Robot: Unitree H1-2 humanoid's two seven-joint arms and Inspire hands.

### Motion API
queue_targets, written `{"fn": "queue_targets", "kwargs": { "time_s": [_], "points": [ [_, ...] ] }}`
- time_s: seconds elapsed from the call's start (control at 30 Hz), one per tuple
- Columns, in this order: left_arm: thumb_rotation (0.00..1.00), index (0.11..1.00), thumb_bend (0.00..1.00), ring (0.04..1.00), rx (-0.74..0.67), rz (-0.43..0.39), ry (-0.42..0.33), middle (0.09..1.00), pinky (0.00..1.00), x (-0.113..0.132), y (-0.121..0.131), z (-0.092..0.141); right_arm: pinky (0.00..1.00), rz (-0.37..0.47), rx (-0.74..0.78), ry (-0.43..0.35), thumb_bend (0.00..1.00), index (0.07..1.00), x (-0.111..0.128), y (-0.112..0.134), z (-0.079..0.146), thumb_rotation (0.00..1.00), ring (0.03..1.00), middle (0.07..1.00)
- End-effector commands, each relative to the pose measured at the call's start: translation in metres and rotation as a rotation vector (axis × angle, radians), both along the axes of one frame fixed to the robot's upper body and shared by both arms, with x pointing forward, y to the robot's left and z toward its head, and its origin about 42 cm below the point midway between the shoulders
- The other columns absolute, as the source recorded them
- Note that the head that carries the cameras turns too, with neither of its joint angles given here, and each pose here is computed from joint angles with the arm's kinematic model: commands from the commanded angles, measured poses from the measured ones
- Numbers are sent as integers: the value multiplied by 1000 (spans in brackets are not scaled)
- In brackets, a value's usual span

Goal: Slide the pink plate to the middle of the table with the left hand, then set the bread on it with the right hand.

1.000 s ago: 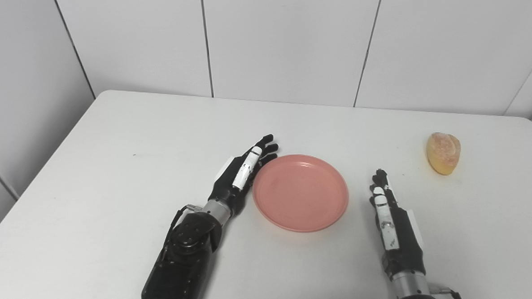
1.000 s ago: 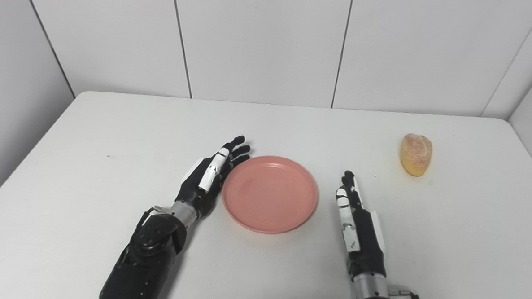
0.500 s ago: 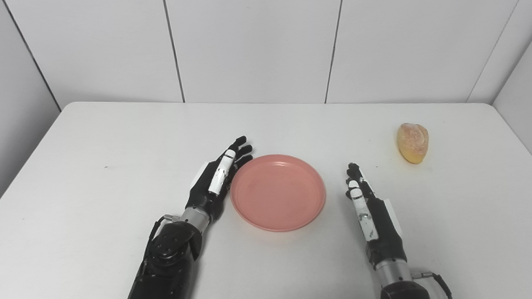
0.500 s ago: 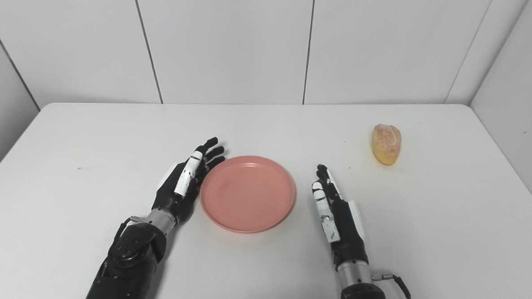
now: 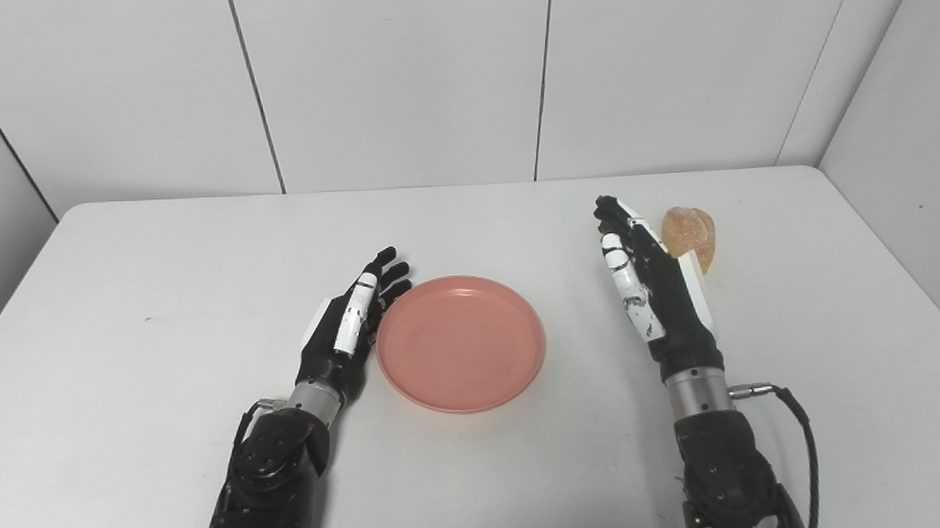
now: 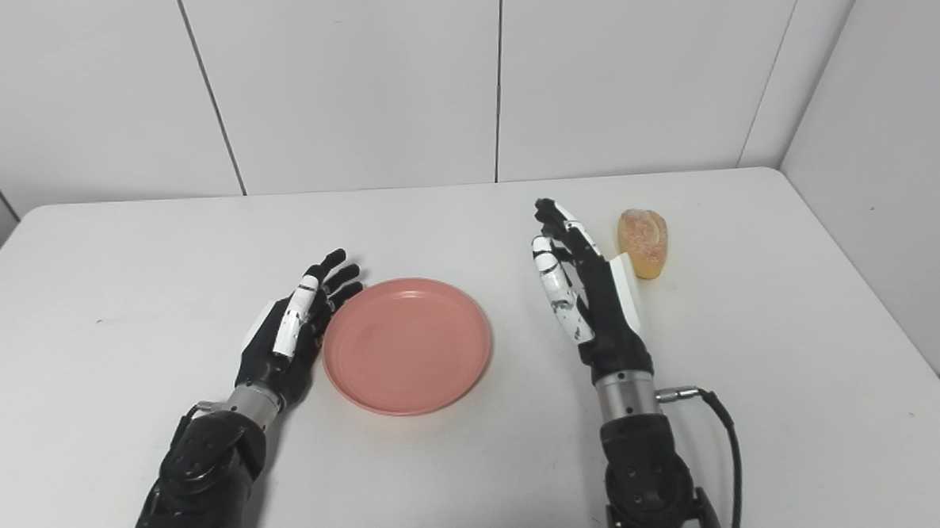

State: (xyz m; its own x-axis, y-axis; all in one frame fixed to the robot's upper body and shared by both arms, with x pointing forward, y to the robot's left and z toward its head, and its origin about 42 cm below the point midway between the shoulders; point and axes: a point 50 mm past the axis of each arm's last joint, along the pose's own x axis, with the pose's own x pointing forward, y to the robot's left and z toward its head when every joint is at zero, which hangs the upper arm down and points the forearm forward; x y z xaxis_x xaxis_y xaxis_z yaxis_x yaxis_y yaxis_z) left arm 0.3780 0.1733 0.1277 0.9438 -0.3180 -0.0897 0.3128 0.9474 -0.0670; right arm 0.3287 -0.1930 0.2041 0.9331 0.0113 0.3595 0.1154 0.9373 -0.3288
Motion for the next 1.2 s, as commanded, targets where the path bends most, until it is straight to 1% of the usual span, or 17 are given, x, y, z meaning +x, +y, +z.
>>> {"fn": "queue_targets", "kwargs": {
  "time_s": [0.0, 0.07, 0.13, 0.17, 0.23, 0.33, 0.43, 0.47, 0.53, 0.63, 0.7, 0.77, 0.87, 1.0, 1.17],
  "points": [
    [1000, 906, 339, 902, 5, -38, 51, 910, 892, -5, -5, -9, 759, -25, -38, -111, 476, 843, 9, -1, 35, 1000, 827, 840],
    [1000, 906, 346, 901, -1, -37, 56, 909, 895, -6, -4, -9, 753, -43, -94, -135, 477, 843, 16, -5, 47, 1000, 826, 842],
    [1000, 905, 351, 898, -4, -34, 61, 906, 896, -6, -4, -10, 726, -61, -148, -156, 484, 848, 23, -8, 59, 1000, 805, 845],
    [1000, 900, 346, 896, -9, -31, 63, 902, 894, -6, -4, -10, 713, -74, -175, -166, 503, 840, 26, -10, 64, 985, 800, 839],
    [1000, 899, 341, 896, -13, -33, 61, 901, 893, -6, -3, -11, 720, -99, -228, -184, 504, 836, 31, -13, 74, 972, 806, 837],
    [1000, 898, 338, 895, -12, -33, 59, 899, 892, -5, -1, -12, 738, -140, -286, -180, 531, 839, 39, -17, 88, 918, 821, 845],
    [1000, 898, 344, 893, -7, -34, 58, 900, 889, -5, 0, -13, 723, -187, -340, -176, 592, 846, 47, -20, 97, 895, 817, 851],
    [1000, 898, 344, 892, -7, -37, 59, 900, 889, -5, 0, -13, 723, -206, -364, -172, 594, 846, 51, -22, 100, 894, 817, 852],
    [1000, 899, 346, 894, -9, -37, 61, 900, 896, -5, 1, -13, 734, -237, -390, -156, 627, 861, 59, -26, 104, 846, 832, 868],
    [1000, 901, 347, 896, -9, -40, 63, 903, 897, -5, 2, -14, 714, -275, -423, -127, 674, 881, 67, -31, 108, 806, 829, 879],
    [1000, 901, 343, 896, -14, -40, 63, 903, 901, -5, 2, -13, 709, -301, -441, -96, 724, 905, 74, -34, 110, 768, 833, 892],
    [1000, 901, 345, 896, -14, -41, 62, 903, 902, -5, 3, -13, 715, -329, -456, -59, 741, 913, 80, -35, 112, 759, 837, 898],
    [1000, 899, 353, 896, -11, -37, 62, 902, 898, -6, 3, -13, 719, -368, -480, 4, 795, 939, 88, -37, 113, 710, 858, 920],
    [1000, 902, 347, 901, -14, -41, 59, 906, 901, -6, 3, -11, 700, -399, -522, 42, 827, 949, 98, -41, 113, 683, 866, 934],
    [1000, 904, 356, 901, -8, -41, 60, 909, 901, -5, 6, -13, 745, -436, -575, 99, 864, 962, 111, -47, 112, 679, 900, 947]
  ]
}}
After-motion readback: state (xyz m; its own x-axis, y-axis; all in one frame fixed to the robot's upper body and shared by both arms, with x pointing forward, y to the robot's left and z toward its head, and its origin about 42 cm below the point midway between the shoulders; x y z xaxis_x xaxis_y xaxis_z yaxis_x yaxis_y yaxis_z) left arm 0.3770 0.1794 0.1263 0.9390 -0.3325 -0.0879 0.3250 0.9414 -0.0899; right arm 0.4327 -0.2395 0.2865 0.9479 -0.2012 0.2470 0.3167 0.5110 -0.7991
